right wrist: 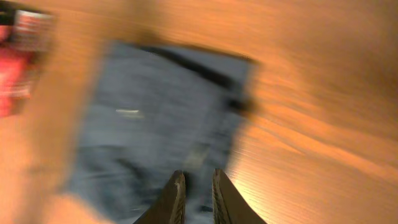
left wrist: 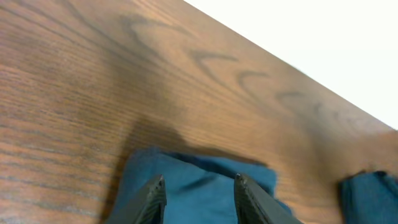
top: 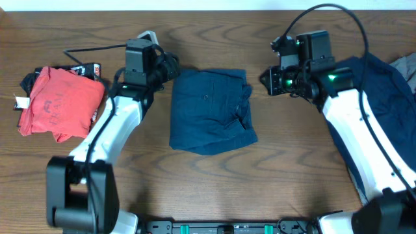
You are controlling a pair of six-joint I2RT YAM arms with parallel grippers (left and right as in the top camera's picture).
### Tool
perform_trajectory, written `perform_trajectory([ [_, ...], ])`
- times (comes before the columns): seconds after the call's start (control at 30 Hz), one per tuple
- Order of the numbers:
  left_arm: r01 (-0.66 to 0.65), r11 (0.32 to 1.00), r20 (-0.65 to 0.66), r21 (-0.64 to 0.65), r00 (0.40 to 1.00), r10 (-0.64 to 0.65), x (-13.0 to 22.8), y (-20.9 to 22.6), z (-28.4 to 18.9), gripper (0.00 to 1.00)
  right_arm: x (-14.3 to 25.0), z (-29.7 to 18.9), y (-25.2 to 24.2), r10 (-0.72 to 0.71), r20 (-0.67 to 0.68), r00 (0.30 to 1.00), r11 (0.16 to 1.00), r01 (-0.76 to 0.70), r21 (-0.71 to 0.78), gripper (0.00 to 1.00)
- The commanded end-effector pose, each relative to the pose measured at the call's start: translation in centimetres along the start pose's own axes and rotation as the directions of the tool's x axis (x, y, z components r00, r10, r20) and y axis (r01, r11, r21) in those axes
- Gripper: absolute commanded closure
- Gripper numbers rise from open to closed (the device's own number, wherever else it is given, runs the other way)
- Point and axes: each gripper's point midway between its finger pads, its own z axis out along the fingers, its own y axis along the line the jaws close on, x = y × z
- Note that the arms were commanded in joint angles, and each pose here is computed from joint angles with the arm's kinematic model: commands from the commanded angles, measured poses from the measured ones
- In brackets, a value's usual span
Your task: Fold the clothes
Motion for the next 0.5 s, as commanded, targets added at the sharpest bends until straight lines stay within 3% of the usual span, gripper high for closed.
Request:
perform_trajectory([
  [0.0,-0.081,0.996,-0.075,-0.021,0.994,0.079,1.8,1.3,3.1,0.61,2.7,1.5,5.7,-0.055,-0.104,0.993,0.967,0.027,-0.254,0.83],
  [0.17,-0.109,0.993,-0.152,-0.041,0.983,0.102,3.8,3.1,6.1,0.58,7.1,5.1,8.5,-0.100,-0.247,0.964,0.958,0.026,-0.287,0.83],
  [0.47,-0.106,0.985,-0.305,-0.138,0.951,0.060,8.1,6.6,6.9,0.58,15.5,12.1,6.6,-0.004,-0.508,0.861,0.992,-0.062,-0.114,0.93],
])
